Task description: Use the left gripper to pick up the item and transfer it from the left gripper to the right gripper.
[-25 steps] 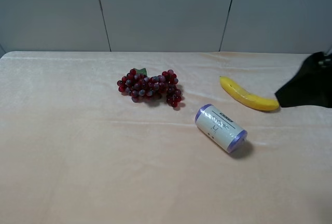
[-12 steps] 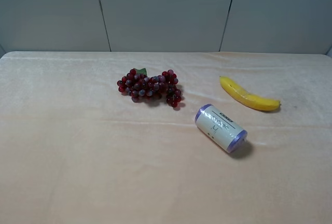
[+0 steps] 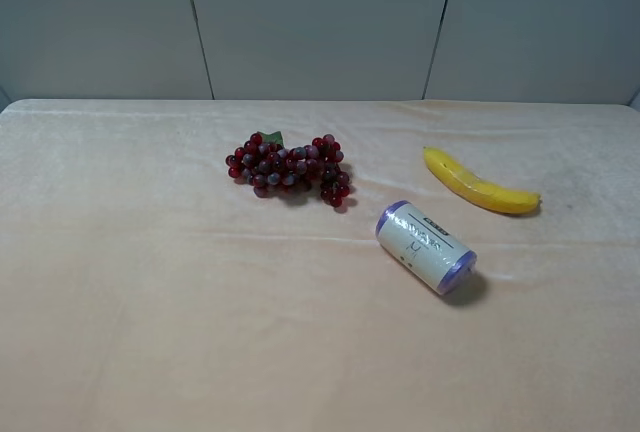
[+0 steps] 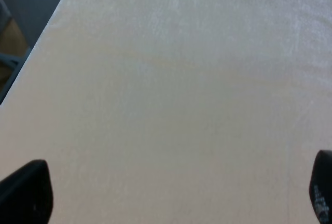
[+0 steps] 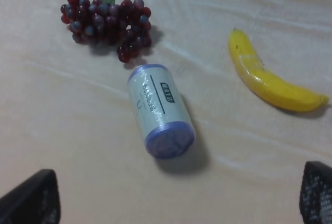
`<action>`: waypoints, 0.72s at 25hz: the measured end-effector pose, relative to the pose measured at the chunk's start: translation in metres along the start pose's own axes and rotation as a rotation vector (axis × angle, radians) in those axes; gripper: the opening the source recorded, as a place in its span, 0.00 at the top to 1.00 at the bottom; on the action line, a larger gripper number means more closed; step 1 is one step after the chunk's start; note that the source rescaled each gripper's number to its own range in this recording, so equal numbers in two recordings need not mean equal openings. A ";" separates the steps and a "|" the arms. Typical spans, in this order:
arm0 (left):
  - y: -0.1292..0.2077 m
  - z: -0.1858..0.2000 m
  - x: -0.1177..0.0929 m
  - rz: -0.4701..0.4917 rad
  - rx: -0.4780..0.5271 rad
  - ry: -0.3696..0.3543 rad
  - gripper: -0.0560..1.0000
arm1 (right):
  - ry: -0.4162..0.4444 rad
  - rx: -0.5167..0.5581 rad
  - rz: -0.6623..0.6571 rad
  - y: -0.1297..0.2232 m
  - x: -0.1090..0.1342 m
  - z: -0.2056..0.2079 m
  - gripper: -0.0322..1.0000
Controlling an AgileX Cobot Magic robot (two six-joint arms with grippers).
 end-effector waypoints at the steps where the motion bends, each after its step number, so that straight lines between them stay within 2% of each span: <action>1: 0.000 0.000 0.000 0.000 0.000 0.000 0.02 | -0.005 0.000 -0.002 0.000 0.001 0.000 0.00; 7: 0.000 0.000 0.000 0.000 0.000 0.000 0.02 | -0.003 0.000 -0.001 0.000 0.001 0.000 0.00; 10: 0.000 0.000 0.000 0.000 0.000 0.000 0.02 | 0.033 -0.005 -0.019 0.000 -0.001 0.000 0.00; 12: 0.000 0.000 0.000 0.000 0.000 0.000 0.02 | 0.089 -0.011 -0.046 -0.001 -0.004 0.000 0.00; 18: 0.000 0.000 0.000 0.000 0.000 0.000 0.02 | 0.334 -0.036 -0.165 -0.001 -0.018 0.003 0.00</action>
Point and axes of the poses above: a point on each arm's last joint axis where the gripper is mounted, z pointing back along that axis away from the gripper, x along the wrist's bending axis when the last joint is at zero, y = z × x, the point moved 6 cm from there along -z, pointing out along that axis toward the gripper, and after that the axes turned 2 degrees about -z, right-handed, at the moved point
